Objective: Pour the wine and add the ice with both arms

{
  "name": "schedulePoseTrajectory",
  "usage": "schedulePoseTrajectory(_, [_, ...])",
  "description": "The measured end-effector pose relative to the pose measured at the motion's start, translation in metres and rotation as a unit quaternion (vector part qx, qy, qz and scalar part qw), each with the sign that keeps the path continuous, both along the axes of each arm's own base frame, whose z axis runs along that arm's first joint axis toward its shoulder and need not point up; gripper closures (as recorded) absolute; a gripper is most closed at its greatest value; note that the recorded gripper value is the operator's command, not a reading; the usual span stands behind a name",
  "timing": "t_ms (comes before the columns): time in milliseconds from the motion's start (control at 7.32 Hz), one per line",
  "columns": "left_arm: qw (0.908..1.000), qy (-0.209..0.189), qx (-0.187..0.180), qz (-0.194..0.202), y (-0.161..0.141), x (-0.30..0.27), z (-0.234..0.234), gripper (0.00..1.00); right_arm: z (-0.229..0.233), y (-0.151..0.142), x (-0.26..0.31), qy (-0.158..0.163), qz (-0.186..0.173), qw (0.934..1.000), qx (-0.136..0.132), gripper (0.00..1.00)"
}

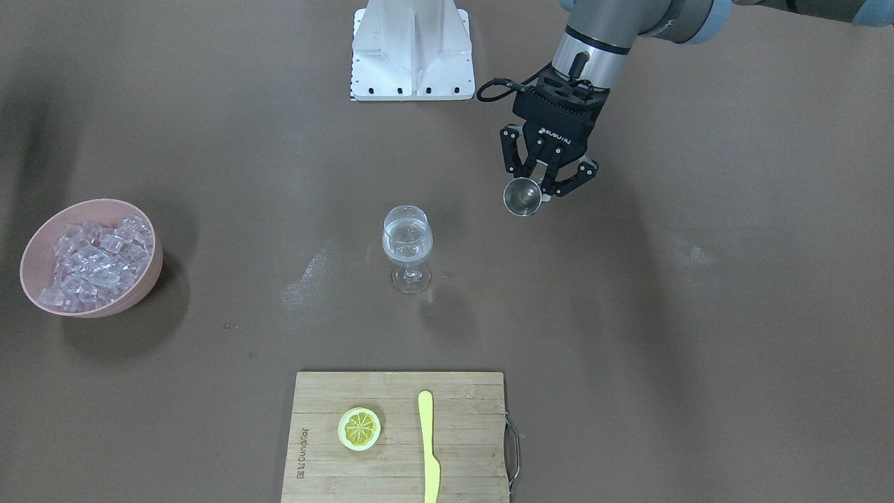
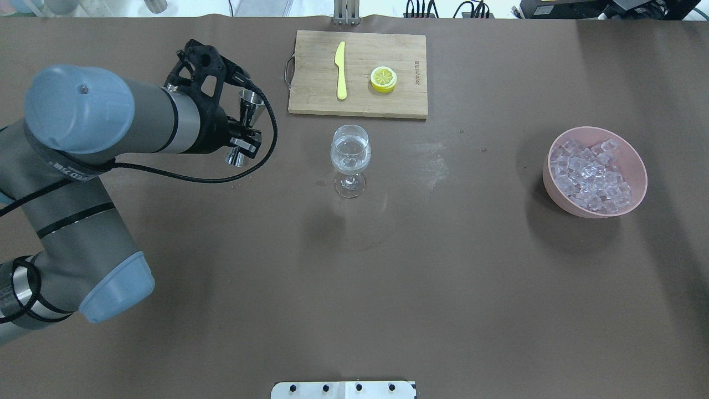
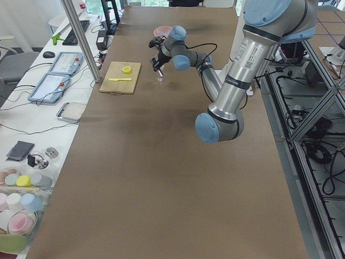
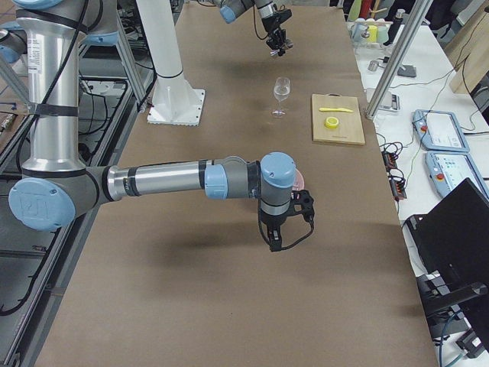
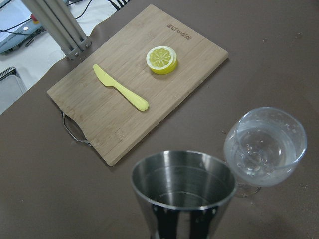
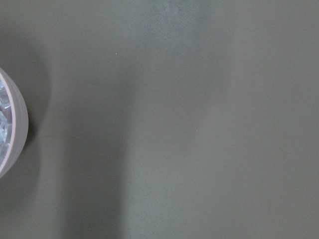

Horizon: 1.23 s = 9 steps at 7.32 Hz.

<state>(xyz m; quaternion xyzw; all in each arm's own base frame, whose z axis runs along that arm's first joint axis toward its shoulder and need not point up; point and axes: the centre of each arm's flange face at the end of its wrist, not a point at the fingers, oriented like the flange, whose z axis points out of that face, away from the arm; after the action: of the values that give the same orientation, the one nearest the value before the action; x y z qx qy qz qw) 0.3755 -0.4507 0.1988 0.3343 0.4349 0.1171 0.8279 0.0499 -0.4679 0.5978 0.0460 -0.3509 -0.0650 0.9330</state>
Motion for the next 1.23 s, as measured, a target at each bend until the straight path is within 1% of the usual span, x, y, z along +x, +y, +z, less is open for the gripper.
schedulePoseTrajectory(137, [0.9969,0.049,-0.051,-0.034,0.002,-0.004,0.017,1.0,0.0,0.0,0.0,0.0,0.0,1.0,0.0,0.0])
schedulePoseTrajectory(273, [0.9883,0.093,-0.095,-0.074,0.002,-0.007,0.032,1.0,0.0,0.0,0.0,0.0,0.0,1.0,0.001,0.0])
schedulePoseTrajectory(410, [0.9758,0.124,-0.129,-0.126,-0.001,-0.011,0.045,1.0,-0.001,0.0,0.0,-0.001,0.0,1.0,0.001,0.0])
schedulePoseTrajectory(547, [0.961,0.145,-0.15,-0.182,-0.003,-0.011,0.054,1.0,-0.001,0.0,0.0,-0.001,0.0,1.0,0.001,0.0])
schedulePoseTrajectory(683, [0.947,0.151,-0.156,-0.237,-0.004,-0.004,0.065,1.0,-0.001,0.0,0.0,-0.001,0.0,1.0,0.001,0.0])
schedulePoseTrajectory(820, [0.9346,0.141,-0.15,-0.29,-0.004,0.005,0.078,1.0,-0.001,0.0,0.0,-0.001,0.0,1.0,0.001,0.0])
schedulePoseTrajectory(957, [0.9231,0.118,-0.146,-0.336,-0.004,0.013,0.09,1.0,-0.001,0.0,0.0,-0.001,0.0,1.0,0.001,0.0])
schedulePoseTrajectory(1093, [0.9138,0.09,-0.141,-0.37,-0.005,0.016,0.099,1.0,-0.001,0.0,0.0,-0.001,0.0,1.0,0.001,0.0])
schedulePoseTrajectory(1230, [0.9075,0.06,-0.135,-0.393,-0.006,0.018,0.109,1.0,-0.002,0.0,0.0,-0.001,0.0,1.0,0.002,0.0])
